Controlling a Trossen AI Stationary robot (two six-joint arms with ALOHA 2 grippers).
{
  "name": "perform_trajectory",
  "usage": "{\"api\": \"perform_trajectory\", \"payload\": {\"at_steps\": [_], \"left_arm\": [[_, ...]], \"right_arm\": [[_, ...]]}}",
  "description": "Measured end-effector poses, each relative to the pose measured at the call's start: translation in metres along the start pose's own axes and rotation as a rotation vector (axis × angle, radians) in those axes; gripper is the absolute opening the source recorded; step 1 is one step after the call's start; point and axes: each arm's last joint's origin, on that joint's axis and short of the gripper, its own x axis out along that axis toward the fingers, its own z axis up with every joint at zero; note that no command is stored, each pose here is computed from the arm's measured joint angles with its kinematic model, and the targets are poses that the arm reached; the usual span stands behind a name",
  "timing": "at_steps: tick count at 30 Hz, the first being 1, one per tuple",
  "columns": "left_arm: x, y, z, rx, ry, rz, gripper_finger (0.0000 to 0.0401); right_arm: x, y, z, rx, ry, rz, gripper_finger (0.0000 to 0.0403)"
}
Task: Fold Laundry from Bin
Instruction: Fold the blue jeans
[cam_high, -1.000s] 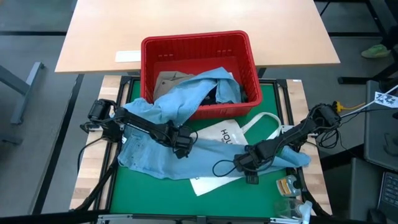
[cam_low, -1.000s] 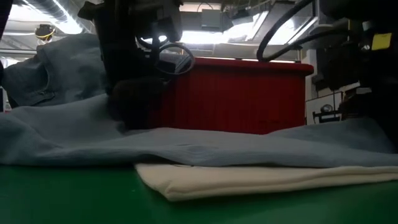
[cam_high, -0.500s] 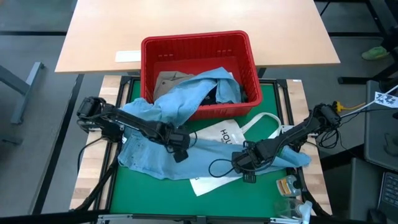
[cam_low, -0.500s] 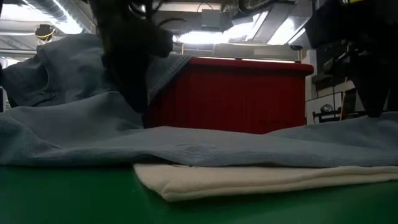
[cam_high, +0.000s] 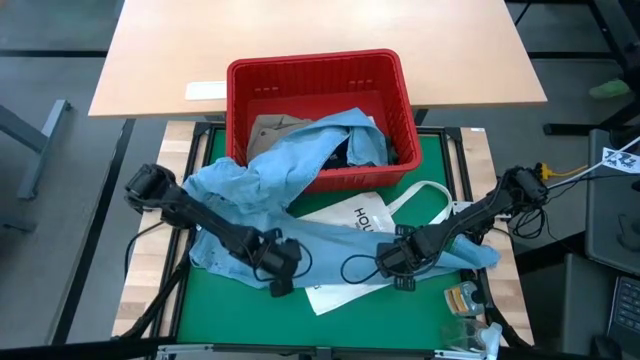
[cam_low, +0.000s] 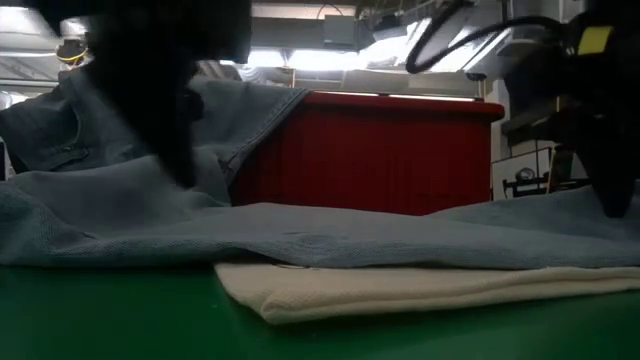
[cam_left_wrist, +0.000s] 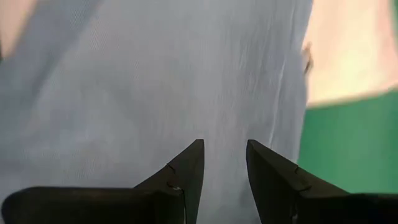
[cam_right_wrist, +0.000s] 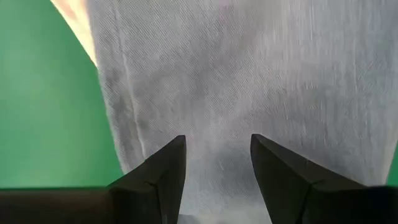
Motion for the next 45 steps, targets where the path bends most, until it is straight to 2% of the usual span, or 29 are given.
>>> {"api": "perform_trajectory", "payload": {"at_steps": [6, 10, 20, 24, 27, 31, 35, 40, 45], "left_arm": [[0.03, -0.016, -0.024, 0.047, 0.123, 0.014, 0.0115], [0.038, -0.026, -0.033, 0.013, 0.184, -0.019, 0.0115], [0.03, -0.045, -0.054, -0.109, 0.305, -0.109, 0.0115], [0.023, -0.045, -0.053, -0.143, 0.314, -0.133, 0.0115], [0.014, -0.042, -0.049, -0.157, 0.29, -0.15, 0.0115], [-0.007, -0.036, -0.033, -0.185, 0.189, -0.192, 0.0115], [-0.008, -0.025, -0.018, -0.208, 0.112, -0.176, 0.0115], [-0.004, -0.008, 0.007, -0.201, 0.021, -0.191, 0.0115], [0.002, 0.018, 0.039, -0.23, -0.105, -0.183, 0.0115]], "right_arm": [[0.001, -0.001, -0.001, -0.001, 0.003, -0.002, 0.0181], [0.001, -0.001, -0.001, -0.005, 0.006, 0.001, 0.0181], [0.0, -0.001, -0.003, -0.084, 0.03, 0.009, 0.0181], [-0.017, -0.001, -0.004, -0.099, 0.038, 0.013, 0.0181], [-0.038, -0.002, -0.005, -0.108, -0.001, 0.012, 0.0181], [-0.06, -0.007, -0.013, -0.109, -0.059, 0.004, 0.0181], [-0.073, -0.015, -0.023, -0.106, -0.078, -0.024, 0.0181], [-0.087, -0.027, -0.042, -0.097, -0.019, -0.052, 0.0181], [-0.1, -0.036, -0.063, 0.011, 0.085, 0.017, 0.0181]]}}
